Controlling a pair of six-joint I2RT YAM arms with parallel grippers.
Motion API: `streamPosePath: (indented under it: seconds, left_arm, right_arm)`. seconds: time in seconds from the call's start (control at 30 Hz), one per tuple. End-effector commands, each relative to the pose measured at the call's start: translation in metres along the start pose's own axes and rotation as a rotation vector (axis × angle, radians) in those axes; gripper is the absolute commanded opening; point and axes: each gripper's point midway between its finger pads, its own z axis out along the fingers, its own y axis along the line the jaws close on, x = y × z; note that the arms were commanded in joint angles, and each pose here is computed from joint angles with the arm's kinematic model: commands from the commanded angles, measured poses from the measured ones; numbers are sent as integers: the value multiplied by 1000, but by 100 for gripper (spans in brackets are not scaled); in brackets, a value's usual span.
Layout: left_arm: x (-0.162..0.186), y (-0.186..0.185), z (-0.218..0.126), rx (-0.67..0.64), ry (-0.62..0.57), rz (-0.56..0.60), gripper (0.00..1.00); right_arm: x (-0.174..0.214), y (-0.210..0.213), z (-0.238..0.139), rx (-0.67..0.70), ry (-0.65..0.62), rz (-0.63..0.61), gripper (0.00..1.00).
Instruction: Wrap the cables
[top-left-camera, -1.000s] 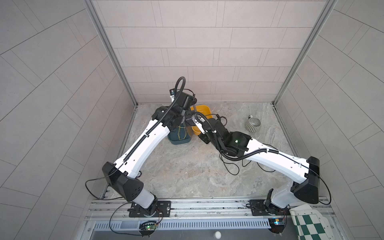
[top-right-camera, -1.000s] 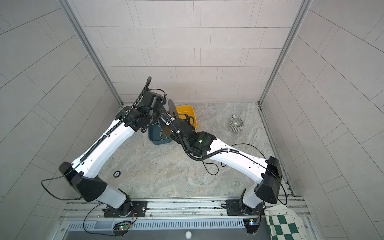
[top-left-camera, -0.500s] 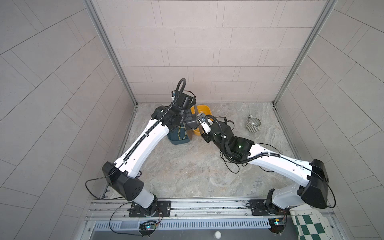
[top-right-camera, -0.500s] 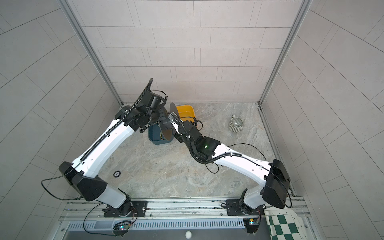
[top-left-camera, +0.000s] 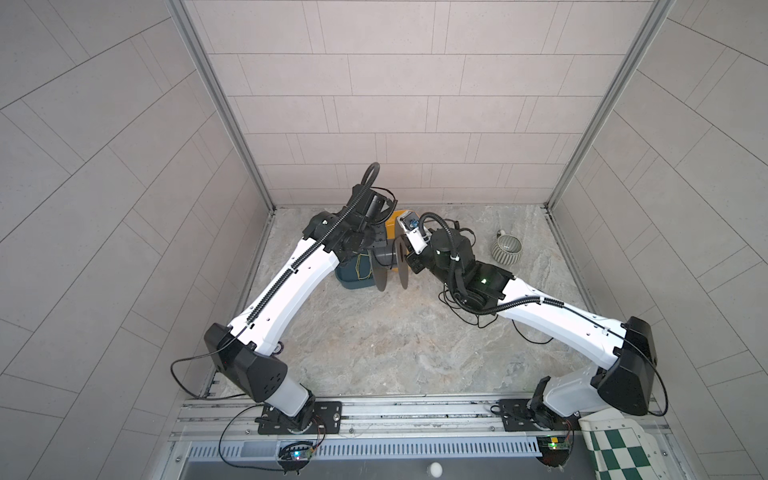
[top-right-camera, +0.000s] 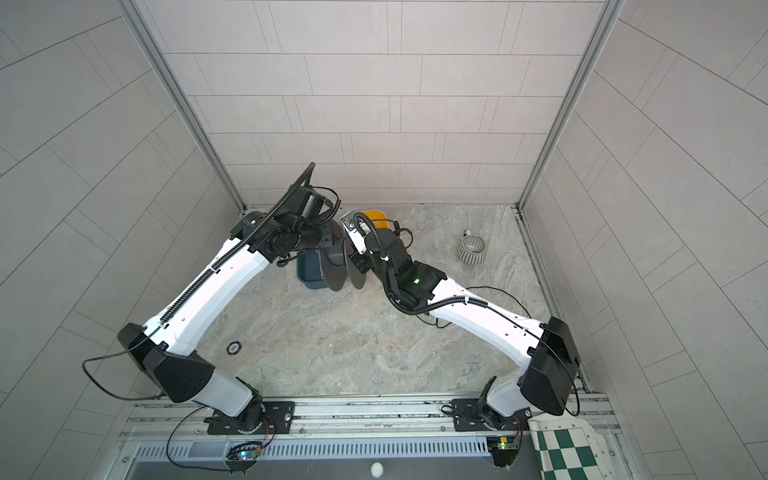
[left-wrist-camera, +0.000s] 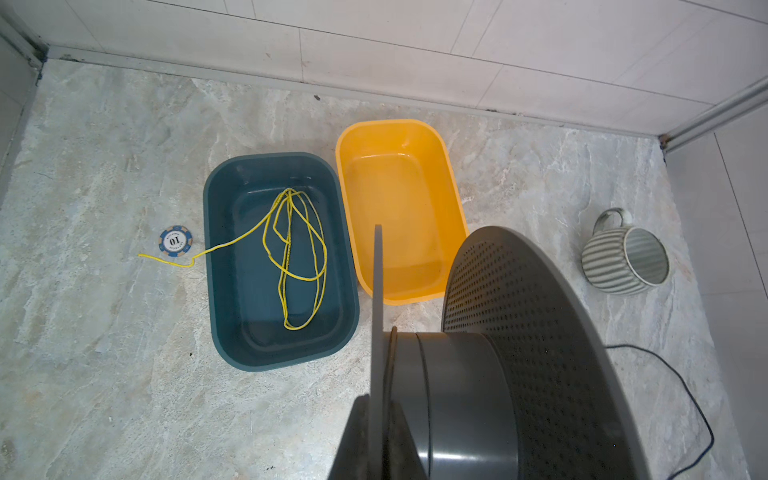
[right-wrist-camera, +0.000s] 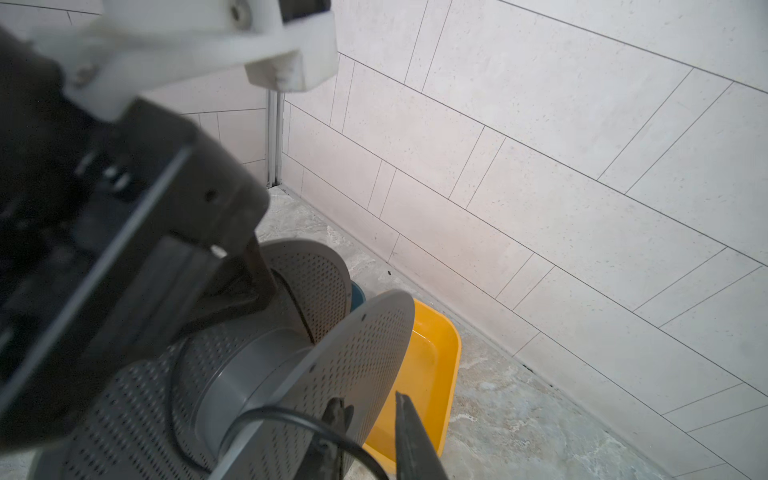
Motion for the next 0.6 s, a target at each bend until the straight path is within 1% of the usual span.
streamPosePath:
  seconds: [0.0,0.2,0.3,0.47,0.53,0.57]
  left_arm:
    - [1,1,-17,24,8,60,0]
    - [4,4,-26,27,25,110,0]
    - [5,-1,-35,67,22,137,0]
    - [-2,1,-51,107,32,129,0]
    - [-7,-1,-58,144,35,115,0]
    - [-9,-1,-61,162,36,103,0]
  right_arm:
    - [-12,-16,9,19,-19,48,22]
    - [-2,-38,33,23,22,102,25]
    - [13,-50,49,8,63,150,25]
    - [53,-57,66,-4,142,205,25]
    - [71,-60,70,-14,179,238,27]
    - [80,-59,70,-28,200,251,30]
